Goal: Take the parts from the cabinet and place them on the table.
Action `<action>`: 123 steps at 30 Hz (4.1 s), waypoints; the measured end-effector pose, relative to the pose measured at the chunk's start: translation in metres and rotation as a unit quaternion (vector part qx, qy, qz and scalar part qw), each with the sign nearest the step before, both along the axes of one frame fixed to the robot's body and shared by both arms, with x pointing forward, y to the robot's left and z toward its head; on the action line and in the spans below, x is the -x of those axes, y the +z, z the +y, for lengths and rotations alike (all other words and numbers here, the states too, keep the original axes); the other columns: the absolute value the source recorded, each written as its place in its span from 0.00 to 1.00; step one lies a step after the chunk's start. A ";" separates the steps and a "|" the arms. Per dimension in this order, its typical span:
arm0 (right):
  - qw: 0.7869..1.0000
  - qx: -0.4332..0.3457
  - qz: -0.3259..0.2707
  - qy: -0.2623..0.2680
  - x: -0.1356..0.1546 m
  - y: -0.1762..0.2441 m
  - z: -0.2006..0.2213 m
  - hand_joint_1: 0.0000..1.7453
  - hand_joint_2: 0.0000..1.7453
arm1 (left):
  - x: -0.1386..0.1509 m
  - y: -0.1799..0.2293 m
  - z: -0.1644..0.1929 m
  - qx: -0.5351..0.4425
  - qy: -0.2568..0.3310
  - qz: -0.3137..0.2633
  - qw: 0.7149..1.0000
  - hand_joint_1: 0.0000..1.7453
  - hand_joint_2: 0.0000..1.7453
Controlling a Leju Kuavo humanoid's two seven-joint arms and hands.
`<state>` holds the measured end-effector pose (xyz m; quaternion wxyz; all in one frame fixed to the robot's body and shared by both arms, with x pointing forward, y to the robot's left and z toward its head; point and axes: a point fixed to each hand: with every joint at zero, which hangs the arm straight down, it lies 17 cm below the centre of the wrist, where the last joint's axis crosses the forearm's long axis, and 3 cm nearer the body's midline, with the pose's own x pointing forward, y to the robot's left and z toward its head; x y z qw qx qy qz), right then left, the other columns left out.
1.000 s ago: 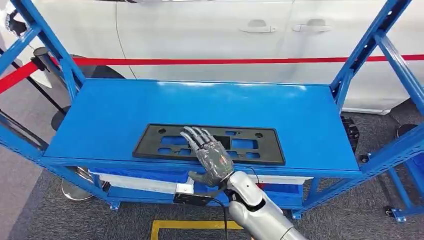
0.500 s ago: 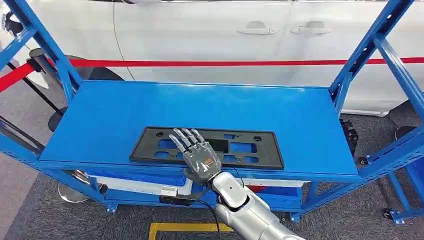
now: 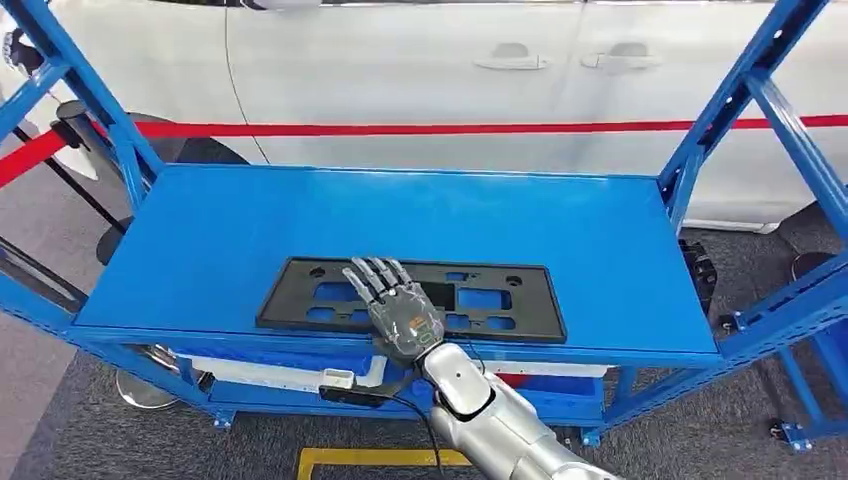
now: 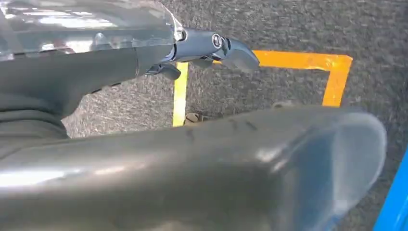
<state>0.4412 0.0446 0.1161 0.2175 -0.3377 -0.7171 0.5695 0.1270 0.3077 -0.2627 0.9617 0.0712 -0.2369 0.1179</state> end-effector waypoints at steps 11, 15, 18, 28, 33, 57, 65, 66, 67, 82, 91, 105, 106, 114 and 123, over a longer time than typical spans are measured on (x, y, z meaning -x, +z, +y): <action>0.996 0.029 -0.008 -0.088 -0.034 -0.007 -0.034 0.77 1.00 | 0.001 0.000 0.004 -0.009 -0.004 -0.002 1.000 0.00 0.00; 0.990 0.038 -0.008 -0.132 -0.050 -0.011 -0.058 0.84 1.00 | 0.001 0.000 0.005 -0.011 -0.007 -0.002 1.000 0.00 0.00; 0.988 0.042 -0.005 -0.151 -0.058 -0.014 -0.073 0.89 1.00 | 0.000 0.000 0.004 -0.010 -0.008 -0.002 1.000 0.00 0.00; 0.982 0.056 0.002 -0.178 -0.064 -0.028 -0.100 1.00 1.00 | -0.001 0.001 0.002 -0.010 -0.011 -0.005 1.000 0.00 0.00; 0.982 0.054 -0.005 -0.180 -0.065 -0.026 -0.104 1.00 1.00 | -0.005 0.003 0.001 -0.008 -0.016 -0.018 1.000 0.00 0.00; 0.938 -0.341 0.061 0.015 -0.062 0.115 -0.091 1.00 1.00 | -0.026 0.019 0.016 0.019 0.073 -0.098 0.992 0.00 1.00; 0.797 -0.547 0.096 0.235 0.012 0.217 -0.116 1.00 1.00 | -0.035 0.029 0.010 0.048 0.067 -0.145 0.986 0.00 1.00; 0.759 -0.573 0.118 0.286 0.029 0.236 -0.119 1.00 1.00 | -0.034 0.029 0.011 0.043 0.064 -0.145 0.986 0.00 1.00; 0.725 -0.587 0.136 0.333 0.046 0.251 -0.121 1.00 1.00 | -0.033 0.029 0.011 0.040 0.063 -0.143 0.987 0.00 1.00; 0.508 -0.563 0.306 0.575 0.155 0.291 -0.129 1.00 1.00 | -0.023 0.016 0.017 0.024 0.078 -0.087 0.993 0.00 1.00; 0.530 -0.555 0.312 0.559 0.166 0.262 -0.129 1.00 1.00 | -0.009 0.007 0.017 0.030 0.095 -0.043 0.994 0.00 1.00; 0.562 -0.554 0.252 0.560 0.191 0.275 -0.145 1.00 1.00 | -0.010 0.009 0.037 0.017 0.091 -0.046 0.995 0.00 1.00; 0.569 -0.545 0.252 0.562 0.193 0.272 -0.144 1.00 1.00 | -0.010 0.009 0.037 0.017 0.089 -0.048 0.995 0.00 1.00; 0.593 -0.512 0.244 0.572 0.215 0.271 -0.139 1.00 1.00 | -0.011 0.009 0.031 0.021 0.074 -0.050 0.996 0.00 1.00; 0.594 -0.509 0.232 0.578 0.224 0.278 -0.141 1.00 1.00 | -0.010 0.009 0.029 0.023 0.070 -0.048 0.996 0.00 1.00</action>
